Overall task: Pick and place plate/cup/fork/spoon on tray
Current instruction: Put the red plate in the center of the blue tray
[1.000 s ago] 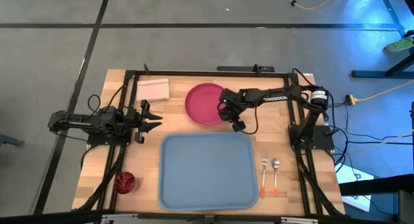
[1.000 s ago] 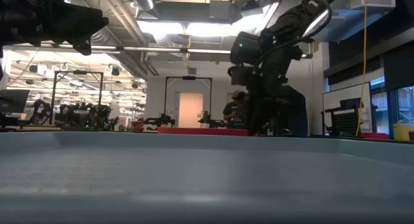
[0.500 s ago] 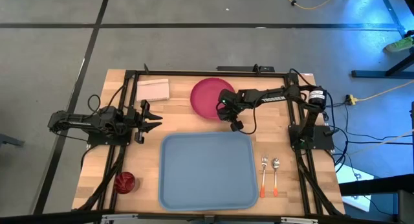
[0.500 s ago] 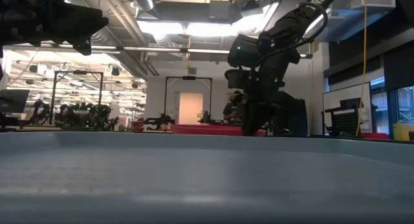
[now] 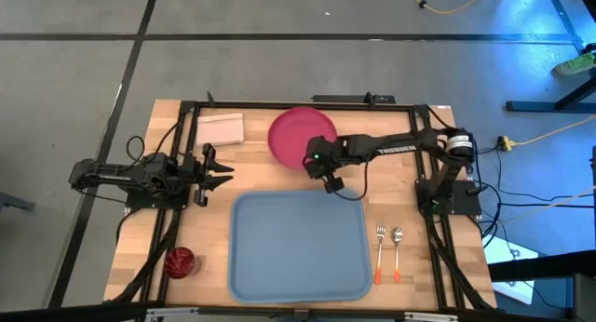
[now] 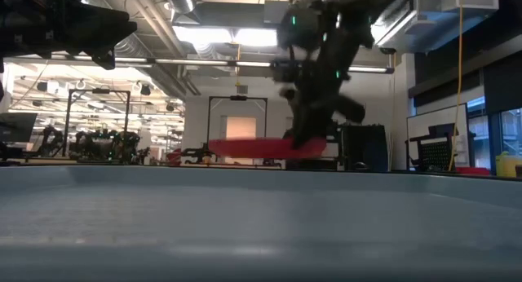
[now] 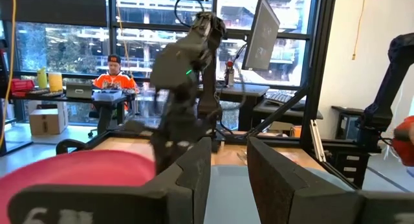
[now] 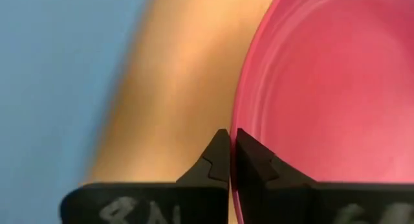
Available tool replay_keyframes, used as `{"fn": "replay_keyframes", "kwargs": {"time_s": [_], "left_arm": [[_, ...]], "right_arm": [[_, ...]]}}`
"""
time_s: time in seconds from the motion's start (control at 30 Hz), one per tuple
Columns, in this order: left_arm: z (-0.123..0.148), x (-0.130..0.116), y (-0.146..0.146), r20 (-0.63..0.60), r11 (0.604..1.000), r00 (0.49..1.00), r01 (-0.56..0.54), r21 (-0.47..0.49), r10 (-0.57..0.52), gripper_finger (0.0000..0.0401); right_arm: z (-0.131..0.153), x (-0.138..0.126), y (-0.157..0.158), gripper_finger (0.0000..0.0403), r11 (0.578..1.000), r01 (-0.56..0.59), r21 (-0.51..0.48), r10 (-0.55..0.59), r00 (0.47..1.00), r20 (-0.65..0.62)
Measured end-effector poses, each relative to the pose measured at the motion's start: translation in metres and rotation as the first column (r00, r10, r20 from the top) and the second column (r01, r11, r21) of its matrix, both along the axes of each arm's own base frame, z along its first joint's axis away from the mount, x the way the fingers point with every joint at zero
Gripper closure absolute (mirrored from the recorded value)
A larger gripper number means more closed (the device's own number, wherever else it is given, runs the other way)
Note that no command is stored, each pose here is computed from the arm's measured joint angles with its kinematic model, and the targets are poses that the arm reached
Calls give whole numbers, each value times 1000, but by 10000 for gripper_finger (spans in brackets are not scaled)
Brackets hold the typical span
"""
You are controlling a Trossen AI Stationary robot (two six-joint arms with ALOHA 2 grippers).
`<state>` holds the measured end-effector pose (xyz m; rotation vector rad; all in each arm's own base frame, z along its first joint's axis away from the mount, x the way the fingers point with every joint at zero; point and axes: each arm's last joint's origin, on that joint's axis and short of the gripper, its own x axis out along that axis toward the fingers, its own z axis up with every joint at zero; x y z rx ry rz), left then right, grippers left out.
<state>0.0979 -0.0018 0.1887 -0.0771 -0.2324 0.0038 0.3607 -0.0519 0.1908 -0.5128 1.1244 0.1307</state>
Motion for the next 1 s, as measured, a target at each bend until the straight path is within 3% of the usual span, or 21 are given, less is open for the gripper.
{"fn": "replay_keyframes", "kwargs": {"time_s": [0.27, 0.57, 0.73, 0.83, 1.0], "left_arm": [[1, 0, 0, 7, 1000, 1000, 0, 0, 0, 307], [1, 0, 1, 10, 999, 999, -46, -21, 46, 307], [1, 0, 1, 13, 989, 1000, -13, -148, 15, 307], [1, 0, 1, 15, 976, 1000, 13, -217, -10, 307], [-1, 0, -2, 1, 975, 998, 62, -215, -63, 307]], "right_arm": [[34, 4, 59, 397, 997, -32, 72, 36, 998, -51], [37, -5, 140, 395, 980, 52, 190, -49, 999, -20], [40, -15, 181, 397, 992, 66, 108, -75, 994, 74], [41, -22, 204, 396, 988, 68, 142, -82, 992, 94], [41, -35, 239, 396, 971, 11, 240, -44, 990, 131]]}}
